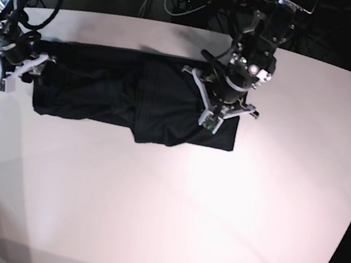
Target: Fold the T-shirt properly
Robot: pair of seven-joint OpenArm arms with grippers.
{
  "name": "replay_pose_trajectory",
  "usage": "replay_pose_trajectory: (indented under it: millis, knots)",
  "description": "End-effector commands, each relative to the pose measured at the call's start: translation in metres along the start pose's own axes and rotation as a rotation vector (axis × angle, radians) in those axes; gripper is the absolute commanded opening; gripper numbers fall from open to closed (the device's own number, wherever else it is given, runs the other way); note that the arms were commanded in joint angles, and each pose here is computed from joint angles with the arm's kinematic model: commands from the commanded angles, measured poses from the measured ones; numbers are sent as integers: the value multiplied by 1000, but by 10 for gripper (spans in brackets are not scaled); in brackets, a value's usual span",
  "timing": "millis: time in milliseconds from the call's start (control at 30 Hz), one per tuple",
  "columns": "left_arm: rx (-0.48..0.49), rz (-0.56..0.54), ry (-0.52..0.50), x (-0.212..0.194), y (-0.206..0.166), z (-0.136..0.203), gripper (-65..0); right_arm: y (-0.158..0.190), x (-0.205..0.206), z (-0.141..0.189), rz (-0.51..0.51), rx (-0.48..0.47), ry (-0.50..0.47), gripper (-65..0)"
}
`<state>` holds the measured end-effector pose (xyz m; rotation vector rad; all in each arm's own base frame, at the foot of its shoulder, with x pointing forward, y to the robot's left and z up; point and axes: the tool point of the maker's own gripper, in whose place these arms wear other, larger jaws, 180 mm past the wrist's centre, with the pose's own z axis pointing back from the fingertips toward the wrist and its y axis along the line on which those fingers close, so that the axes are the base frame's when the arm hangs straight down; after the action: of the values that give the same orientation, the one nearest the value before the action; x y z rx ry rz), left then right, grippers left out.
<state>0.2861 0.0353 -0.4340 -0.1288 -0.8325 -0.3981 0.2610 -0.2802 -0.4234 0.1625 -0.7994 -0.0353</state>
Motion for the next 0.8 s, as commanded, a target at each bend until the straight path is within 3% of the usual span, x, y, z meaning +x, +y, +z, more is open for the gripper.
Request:
replay_pose_trajectory:
  millis: [0,167,400,767]
  knots:
    - [27,-11,88,-20,6,1,-650,2,1,0,9,5,5,-301]
    - [28,-13,84,-18,7,2,-650,23,-8,-7,-37,38,3,-410]
    - [30,-14,80,-16,8,2,-650,29,-10,-9,-51,48,2,-646]
    - [52,-30,-95,52,15,20,-650,21,24,10,53,10,-66,-650]
